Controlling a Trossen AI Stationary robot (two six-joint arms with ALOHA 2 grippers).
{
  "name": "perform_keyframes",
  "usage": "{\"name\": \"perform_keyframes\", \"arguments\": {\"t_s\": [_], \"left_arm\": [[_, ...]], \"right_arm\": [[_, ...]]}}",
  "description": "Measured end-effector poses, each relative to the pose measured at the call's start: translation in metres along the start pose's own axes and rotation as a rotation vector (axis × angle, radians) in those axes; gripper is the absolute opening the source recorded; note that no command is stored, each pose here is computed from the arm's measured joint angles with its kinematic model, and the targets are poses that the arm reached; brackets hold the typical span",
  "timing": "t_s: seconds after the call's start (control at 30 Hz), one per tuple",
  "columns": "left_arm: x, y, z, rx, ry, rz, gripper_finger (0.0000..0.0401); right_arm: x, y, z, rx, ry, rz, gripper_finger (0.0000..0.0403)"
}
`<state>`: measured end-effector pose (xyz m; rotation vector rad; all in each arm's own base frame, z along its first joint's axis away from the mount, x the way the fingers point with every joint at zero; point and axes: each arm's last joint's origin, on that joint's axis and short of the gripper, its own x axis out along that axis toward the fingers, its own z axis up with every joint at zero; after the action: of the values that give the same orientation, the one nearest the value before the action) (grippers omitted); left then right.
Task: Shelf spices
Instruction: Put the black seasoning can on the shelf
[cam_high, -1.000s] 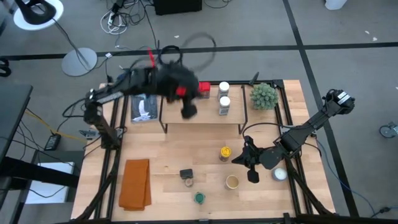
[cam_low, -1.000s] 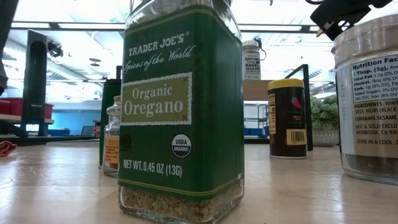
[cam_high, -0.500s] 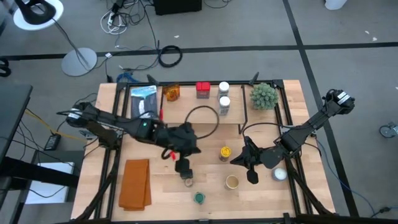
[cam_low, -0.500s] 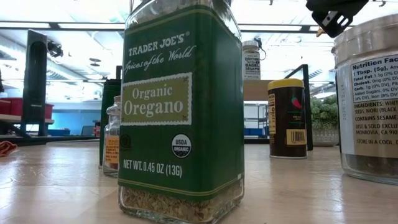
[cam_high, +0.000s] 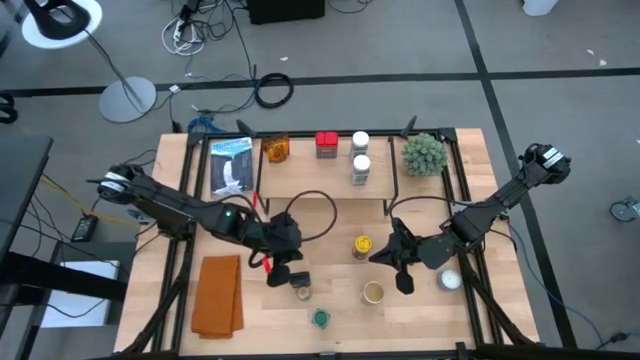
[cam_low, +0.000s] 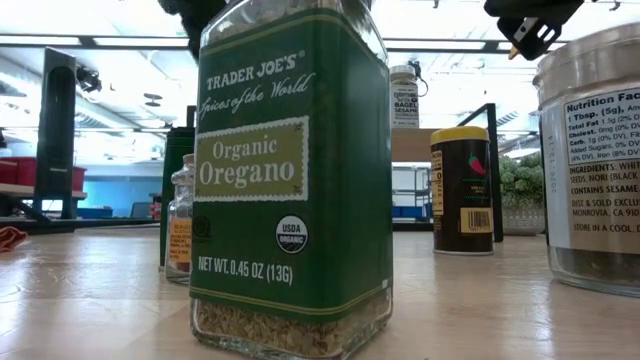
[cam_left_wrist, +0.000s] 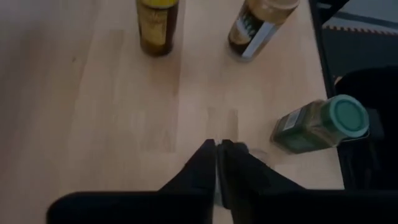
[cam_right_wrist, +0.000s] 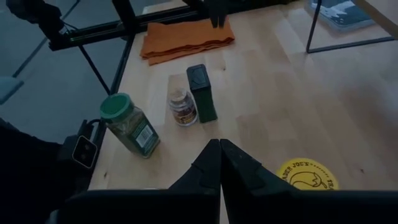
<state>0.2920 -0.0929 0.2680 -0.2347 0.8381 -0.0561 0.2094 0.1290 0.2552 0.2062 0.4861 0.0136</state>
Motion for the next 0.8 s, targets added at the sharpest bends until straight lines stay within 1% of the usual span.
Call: {"name": "perform_keyframes", "arguments": {"t_s": [0.1,0.23,0.37,0.43,0.53,0.6,0.8], "left_arm": [[0.002,0.000,-0.002,-0.008,0.029,-0.007,0.0080],[0.003,0.000,-0.002,-0.016,0.029,-0.009,0.0136],[0.004,0.000,-0.003,-0.070,0.037,-0.012,0.0178],[0.005,-0.002,-0.005,-0.108,0.068,-0.035,0.0186],[0.007,-0.011,-0.010,-0.107,0.085,-0.063,0.0186],[0.006,-0.017,-0.013,-0.099,0.088,-0.049,0.0183],[0.010,-0.026,-0.019,-0.131,0.059,0.017,0.0176]], "right_arm": [[0.000,0.000,0.000,0.001,-0.002,0.001,0.0002],[0.000,0.000,0.000,0.001,-0.001,0.001,0.0003],[0.000,0.000,0.000,0.001,-0.002,0.002,0.0002],[0.000,0.000,0.000,0.003,-0.004,0.003,0.0001],[0.000,0.000,0.000,0.003,-0.003,0.003,0.0002],[0.000,0.000,0.000,0.003,-0.003,0.003,0.0003],[0.000,0.000,0.000,0.003,-0.004,0.004,0.0002]]}}
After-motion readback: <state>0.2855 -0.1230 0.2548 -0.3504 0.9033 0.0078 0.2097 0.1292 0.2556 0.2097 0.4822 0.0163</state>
